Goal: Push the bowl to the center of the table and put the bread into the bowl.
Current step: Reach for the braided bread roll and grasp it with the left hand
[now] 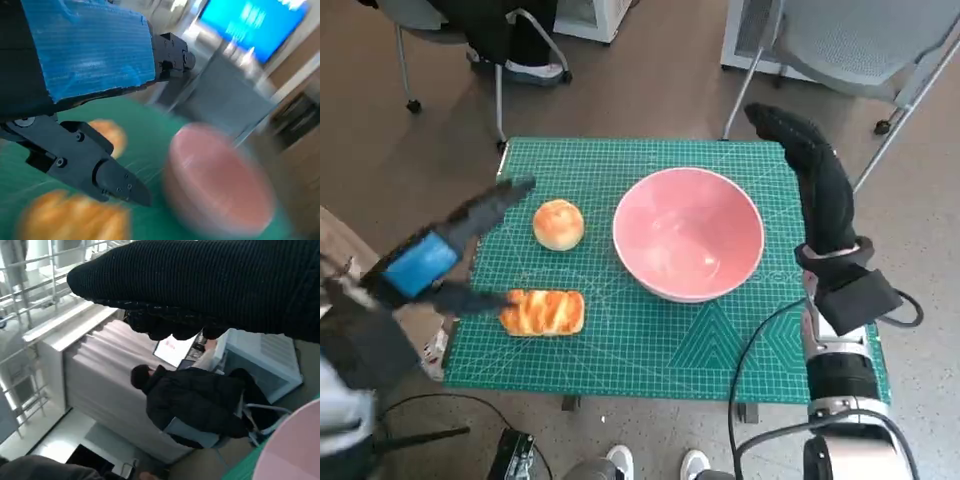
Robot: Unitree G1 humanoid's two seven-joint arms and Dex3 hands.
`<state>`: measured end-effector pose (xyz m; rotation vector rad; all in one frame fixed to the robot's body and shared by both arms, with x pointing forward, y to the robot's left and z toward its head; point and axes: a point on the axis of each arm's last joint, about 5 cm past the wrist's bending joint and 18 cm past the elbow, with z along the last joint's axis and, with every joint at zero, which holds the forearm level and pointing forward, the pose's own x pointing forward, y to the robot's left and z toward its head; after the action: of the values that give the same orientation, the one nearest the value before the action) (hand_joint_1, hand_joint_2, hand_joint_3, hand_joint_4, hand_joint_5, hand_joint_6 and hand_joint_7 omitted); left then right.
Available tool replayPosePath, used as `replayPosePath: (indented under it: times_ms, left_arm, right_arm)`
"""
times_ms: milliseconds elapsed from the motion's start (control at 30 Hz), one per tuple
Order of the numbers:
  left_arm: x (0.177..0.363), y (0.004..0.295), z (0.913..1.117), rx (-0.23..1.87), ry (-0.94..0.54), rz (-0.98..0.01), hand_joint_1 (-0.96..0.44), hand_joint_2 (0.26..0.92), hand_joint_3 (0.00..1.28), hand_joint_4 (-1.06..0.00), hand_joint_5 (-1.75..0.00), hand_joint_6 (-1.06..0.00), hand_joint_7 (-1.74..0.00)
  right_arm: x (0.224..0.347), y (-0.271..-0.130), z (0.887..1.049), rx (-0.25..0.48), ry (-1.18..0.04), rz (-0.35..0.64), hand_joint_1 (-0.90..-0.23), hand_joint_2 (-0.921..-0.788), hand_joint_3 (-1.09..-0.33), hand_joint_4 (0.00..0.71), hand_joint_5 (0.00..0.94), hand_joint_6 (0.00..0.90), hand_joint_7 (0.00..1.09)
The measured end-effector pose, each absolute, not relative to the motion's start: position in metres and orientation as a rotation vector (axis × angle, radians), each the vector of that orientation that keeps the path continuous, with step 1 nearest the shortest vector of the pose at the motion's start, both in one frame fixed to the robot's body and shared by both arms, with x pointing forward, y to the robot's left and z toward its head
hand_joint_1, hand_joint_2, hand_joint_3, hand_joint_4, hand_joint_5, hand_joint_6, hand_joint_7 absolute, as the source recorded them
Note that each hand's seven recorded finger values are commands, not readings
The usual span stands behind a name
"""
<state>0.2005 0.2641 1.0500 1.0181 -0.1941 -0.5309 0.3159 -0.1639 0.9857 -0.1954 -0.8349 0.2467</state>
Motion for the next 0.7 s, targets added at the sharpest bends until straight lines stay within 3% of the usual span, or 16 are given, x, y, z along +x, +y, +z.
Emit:
replayPosePath:
  times_ms: [133,267,700]
  left_arm:
    - [0.188,0.257,1.068,1.161,-0.14,-0.626,-0.14,0.64,0.02,0.0,0.0,-0.14,-0.04]
    - [0.182,0.252,1.079,1.233,-0.115,-0.656,-0.13,0.645,0.02,0.0,0.0,-0.13,-0.03]
    - [0.182,0.244,1.068,1.27,0.077,-0.662,-0.22,0.647,0.02,0.0,0.0,-0.13,-0.02]
  right_arm:
    - [0.316,-0.163,0.983,-0.194,-0.811,0.251,-0.658,-0.921,-0.869,0.176,0.001,0.146,0.19]
    - [0.315,-0.162,0.981,-0.188,-0.792,0.254,-0.66,-0.921,-0.869,0.179,0.003,0.148,0.19]
    - [0.316,-0.162,0.98,-0.173,-0.776,0.248,-0.676,-0.921,-0.864,0.18,0.002,0.141,0.21]
